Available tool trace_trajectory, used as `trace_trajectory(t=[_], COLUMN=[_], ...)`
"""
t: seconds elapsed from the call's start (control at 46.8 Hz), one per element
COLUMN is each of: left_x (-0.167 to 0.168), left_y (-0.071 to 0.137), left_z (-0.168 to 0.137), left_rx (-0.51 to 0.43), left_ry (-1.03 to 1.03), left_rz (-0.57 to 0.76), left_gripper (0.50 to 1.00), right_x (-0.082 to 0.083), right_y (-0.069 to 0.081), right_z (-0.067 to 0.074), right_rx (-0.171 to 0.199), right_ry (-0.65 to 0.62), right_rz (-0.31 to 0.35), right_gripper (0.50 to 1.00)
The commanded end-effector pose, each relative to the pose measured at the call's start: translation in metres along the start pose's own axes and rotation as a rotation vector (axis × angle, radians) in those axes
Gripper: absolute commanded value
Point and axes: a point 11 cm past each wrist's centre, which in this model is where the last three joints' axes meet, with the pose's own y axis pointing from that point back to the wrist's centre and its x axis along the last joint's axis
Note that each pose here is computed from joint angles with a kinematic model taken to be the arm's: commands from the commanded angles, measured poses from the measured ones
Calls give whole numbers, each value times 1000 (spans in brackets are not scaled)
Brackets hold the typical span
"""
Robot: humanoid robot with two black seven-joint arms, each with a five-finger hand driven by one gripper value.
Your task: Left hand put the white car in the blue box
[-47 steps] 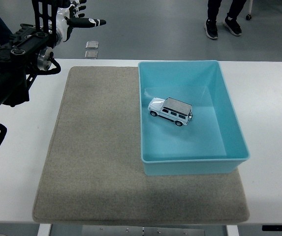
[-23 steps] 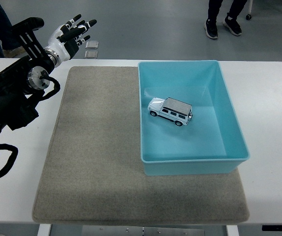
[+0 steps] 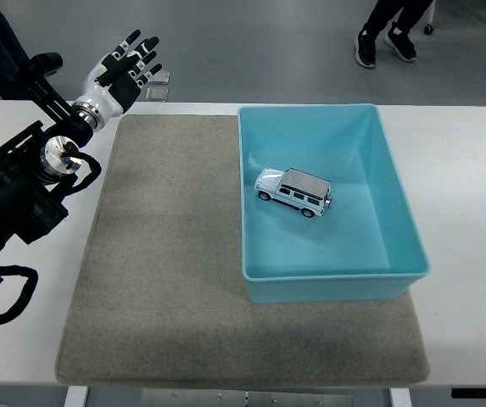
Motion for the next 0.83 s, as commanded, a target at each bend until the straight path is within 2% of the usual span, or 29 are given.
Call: trace_trajectory(t=[0.0,0.705,0.812], left_x=[-2,5,7], left_y=[-1,4,5], left_z=[-3,-8,-10], left_rx=[4,11,14], left_ry=[2,0,0], left_rz=[-3,10,13], left_gripper=[999,999,999], right_x=[0,0,-10], right_y=[0,0,-1], right_z=[0,0,-2], right_rx=[0,1,5], right_ry=[0,-3,-6], right_rz=[0,0,-40], right_gripper=[936,936,936])
